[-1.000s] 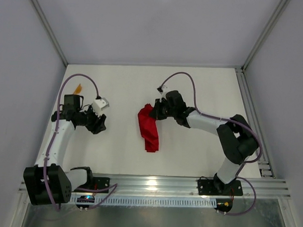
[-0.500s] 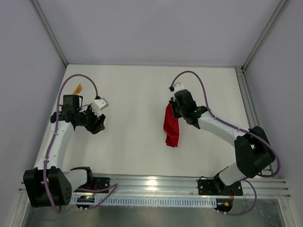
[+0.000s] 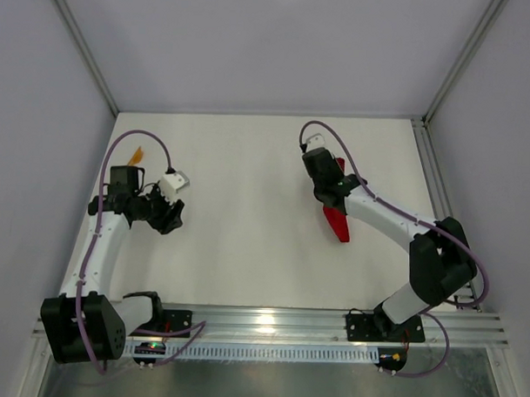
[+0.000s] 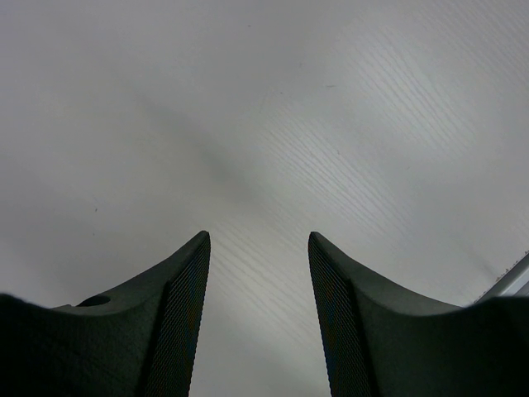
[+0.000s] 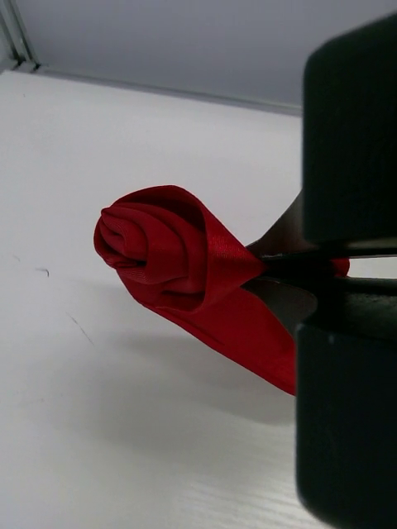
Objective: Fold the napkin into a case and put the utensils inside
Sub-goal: Turn over the smaller rectangle-folded napkin.
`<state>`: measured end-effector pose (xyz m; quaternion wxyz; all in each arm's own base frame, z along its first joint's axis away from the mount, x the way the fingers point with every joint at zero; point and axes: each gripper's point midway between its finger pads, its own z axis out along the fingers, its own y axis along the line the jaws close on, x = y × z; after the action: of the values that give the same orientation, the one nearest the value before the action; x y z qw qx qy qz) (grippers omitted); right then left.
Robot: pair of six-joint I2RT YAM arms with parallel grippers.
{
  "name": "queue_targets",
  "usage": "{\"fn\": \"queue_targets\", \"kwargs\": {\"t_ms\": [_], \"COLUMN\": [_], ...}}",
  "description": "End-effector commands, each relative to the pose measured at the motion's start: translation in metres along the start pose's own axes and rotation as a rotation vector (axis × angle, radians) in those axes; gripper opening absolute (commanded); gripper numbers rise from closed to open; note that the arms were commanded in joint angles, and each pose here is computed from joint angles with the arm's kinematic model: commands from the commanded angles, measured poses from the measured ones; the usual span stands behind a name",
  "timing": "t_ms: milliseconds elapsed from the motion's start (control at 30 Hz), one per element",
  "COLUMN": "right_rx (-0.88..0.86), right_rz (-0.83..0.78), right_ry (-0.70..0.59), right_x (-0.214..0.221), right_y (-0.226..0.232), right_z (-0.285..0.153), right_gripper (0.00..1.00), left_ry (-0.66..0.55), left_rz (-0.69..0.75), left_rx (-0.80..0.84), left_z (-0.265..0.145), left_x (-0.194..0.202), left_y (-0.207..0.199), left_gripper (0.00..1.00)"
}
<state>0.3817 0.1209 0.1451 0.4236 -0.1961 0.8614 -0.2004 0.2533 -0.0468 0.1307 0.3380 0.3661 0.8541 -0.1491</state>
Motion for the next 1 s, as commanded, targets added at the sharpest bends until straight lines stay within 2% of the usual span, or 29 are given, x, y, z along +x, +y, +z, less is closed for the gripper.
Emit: {"fn": "queue_targets", "kwargs": {"t_ms": [0, 100, 200, 400, 500, 567, 700, 967], "right_rx": [0.162, 0.188, 0.197, 0.139, 0.07, 0.004, -0.07, -0.228], "right_rz": [-0.092, -0.146, -0.216, -0.366, -0.4, -0.449, -0.483, -0.391], "right_ry": [0.011, 0.038, 0.07, 0.052, -0.009, -0.018, -0.001, -0.003], "right_x": [-0.015, -0.01, 0.002, 0.005, -0.008, 0.0, 0.017, 0.038], "right_y": [-0.035, -0.031, -0.005, 0.093, 0.147, 0.187, 0.232, 0.282], "right_z": [-0.004, 0.002, 0.012, 0.013, -0.005, -0.009, -0.014, -0.036], "right_gripper": [0.03, 0.03, 0.03, 0.03, 0.03, 0.03, 0.03, 0.04], "left_ry": [-0.021, -0.022, -0.025, -0.023, -0.022, -0.024, -0.028, -0.029], "left_rz": [0.018, 0.022, 0.02, 0.017, 0.017, 0.017, 0.016, 0.017], "left_rx": [-0.036, -0.041, -0.046, -0.054, -0.058, -0.061, -0.063, -0.068], "left_z": [-0.01, -0.011, -0.011, -0.014, -0.014, -0.016, -0.017, -0.016], "left_x": [-0.01, -0.011, -0.011, -0.011, -0.011, -0.012, -0.012, -0.012], "left_y": [0.006, 0.007, 0.009, 0.01, 0.011, 0.011, 0.011, 0.013], "left_gripper": [0.53, 0.53, 0.53, 0.53, 0.53, 0.53, 0.53, 0.53]}}
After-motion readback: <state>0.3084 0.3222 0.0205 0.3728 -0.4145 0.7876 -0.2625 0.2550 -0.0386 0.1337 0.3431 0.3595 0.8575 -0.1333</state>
